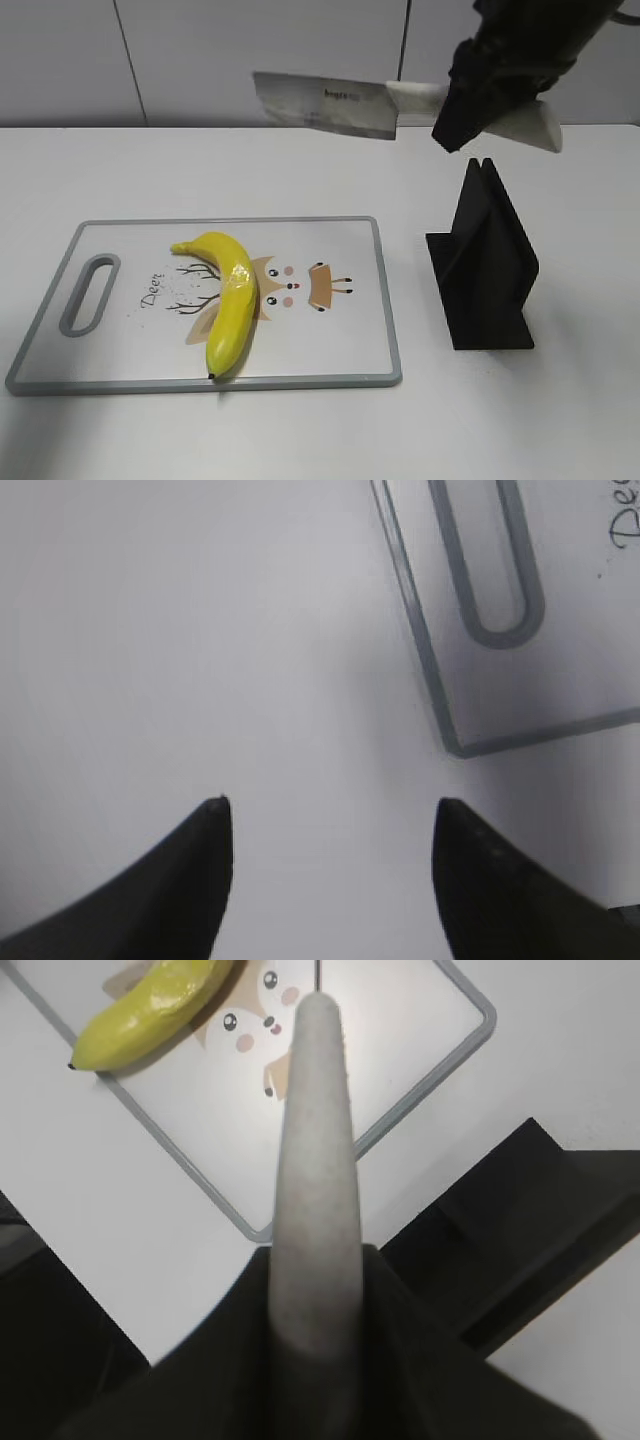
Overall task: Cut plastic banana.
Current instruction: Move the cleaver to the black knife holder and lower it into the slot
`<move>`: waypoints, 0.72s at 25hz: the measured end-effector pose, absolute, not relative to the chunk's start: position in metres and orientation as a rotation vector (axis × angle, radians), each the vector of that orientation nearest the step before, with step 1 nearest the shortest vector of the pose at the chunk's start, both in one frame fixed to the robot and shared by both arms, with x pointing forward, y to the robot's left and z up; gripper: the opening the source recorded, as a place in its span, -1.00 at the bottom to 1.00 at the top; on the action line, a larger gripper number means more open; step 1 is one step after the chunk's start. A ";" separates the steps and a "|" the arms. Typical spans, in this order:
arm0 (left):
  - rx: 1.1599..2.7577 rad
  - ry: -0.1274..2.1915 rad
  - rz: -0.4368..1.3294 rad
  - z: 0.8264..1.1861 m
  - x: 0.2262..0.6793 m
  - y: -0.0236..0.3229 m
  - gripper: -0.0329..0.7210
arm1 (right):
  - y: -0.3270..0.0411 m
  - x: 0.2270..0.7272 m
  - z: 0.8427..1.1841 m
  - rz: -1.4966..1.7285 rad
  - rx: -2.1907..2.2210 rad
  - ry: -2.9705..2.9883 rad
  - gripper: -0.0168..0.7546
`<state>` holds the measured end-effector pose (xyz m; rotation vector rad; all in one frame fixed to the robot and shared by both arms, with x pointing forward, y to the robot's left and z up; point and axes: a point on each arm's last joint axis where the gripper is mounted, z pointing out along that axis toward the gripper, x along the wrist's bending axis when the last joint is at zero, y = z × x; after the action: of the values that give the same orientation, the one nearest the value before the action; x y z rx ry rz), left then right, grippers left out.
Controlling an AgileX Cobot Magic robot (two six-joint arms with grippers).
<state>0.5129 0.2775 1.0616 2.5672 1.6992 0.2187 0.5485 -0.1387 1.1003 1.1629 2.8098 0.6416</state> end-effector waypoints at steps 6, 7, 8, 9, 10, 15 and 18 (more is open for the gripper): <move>2.483 1.702 0.303 1.083 0.479 0.281 0.63 | -0.150 0.523 1.118 0.703 1.423 2.684 -0.54; 2.473 1.701 0.314 1.085 0.472 0.282 0.64 | -0.152 0.518 1.118 0.708 1.462 2.664 -0.54; 2.462 1.694 0.333 1.088 0.463 0.282 0.64 | -0.154 0.514 1.118 0.715 1.498 2.643 -0.54; 2.446 1.684 0.359 1.093 0.455 0.283 0.64 | -0.157 0.509 1.117 0.721 1.530 2.621 -0.54; 2.430 1.676 0.381 1.096 0.445 0.284 0.64 | -0.160 0.504 1.117 0.732 1.570 2.587 -0.54; 2.355 1.652 0.473 1.103 0.398 0.289 0.64 | -0.172 0.481 1.115 0.835 1.733 2.404 -0.54; 2.303 1.641 0.526 1.102 0.370 0.292 0.64 | -0.178 0.469 1.109 0.873 1.787 2.338 -0.54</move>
<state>0.3702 0.2918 1.1020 2.3030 1.6413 0.5259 0.4693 -0.1782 1.1094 1.7871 2.3382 0.8726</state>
